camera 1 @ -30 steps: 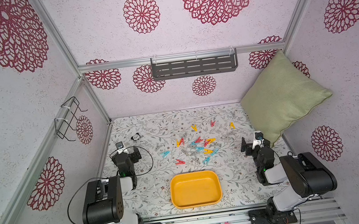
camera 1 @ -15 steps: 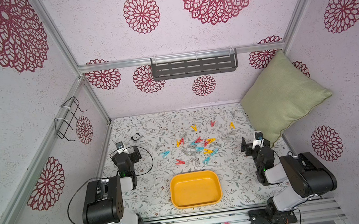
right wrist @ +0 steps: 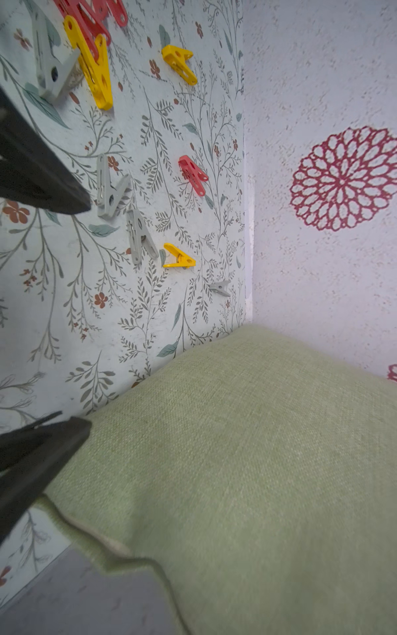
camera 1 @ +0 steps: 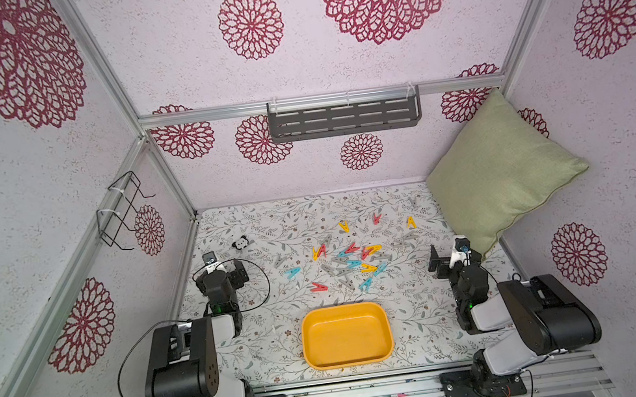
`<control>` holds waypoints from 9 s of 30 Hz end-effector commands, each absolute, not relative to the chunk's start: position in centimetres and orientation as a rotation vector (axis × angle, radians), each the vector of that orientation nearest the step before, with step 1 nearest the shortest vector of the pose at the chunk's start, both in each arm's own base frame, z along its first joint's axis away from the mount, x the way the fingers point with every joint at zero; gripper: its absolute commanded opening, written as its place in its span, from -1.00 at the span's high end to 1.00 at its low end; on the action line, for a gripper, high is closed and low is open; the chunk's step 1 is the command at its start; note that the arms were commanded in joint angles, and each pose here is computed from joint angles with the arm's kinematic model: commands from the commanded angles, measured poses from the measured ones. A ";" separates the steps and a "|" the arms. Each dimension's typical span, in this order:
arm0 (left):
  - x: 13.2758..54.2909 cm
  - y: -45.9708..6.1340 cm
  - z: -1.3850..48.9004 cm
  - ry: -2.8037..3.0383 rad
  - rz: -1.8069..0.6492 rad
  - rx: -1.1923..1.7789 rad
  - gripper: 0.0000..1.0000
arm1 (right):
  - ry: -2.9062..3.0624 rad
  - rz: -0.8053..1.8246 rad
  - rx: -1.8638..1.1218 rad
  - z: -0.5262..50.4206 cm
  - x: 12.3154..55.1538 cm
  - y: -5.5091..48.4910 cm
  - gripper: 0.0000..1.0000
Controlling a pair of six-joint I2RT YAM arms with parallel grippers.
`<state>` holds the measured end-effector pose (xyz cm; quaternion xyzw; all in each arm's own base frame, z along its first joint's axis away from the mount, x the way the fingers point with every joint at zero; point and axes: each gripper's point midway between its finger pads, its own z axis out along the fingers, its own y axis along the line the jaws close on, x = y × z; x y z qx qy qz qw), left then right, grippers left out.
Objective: Put the clothespins into the storage box
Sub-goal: Pick up the clothespin from the center of the board, then place the clothespin in the storage box, then pick up the clothespin from the center of the board, then place the clothespin in the storage box.
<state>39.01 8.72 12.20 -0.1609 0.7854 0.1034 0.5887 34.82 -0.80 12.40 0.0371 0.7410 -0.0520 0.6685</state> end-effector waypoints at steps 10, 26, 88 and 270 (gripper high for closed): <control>35.9 10.2 21.2 1.882 0.164 -0.743 -0.95 | 1.464 0.070 0.639 19.9 29.1 -5.2 -0.99; 38.3 4.8 27.7 1.789 -0.413 -0.821 -0.95 | 1.983 0.300 0.604 19.8 34.1 0.6 -0.98; 46.0 -9.6 19.4 2.212 -1.076 -0.741 -0.41 | 2.755 0.073 0.333 3.3 57.0 5.3 0.65; 34.6 -9.8 11.9 2.569 -0.688 -0.961 -0.47 | 2.494 0.859 -0.933 15.6 21.4 33.7 0.95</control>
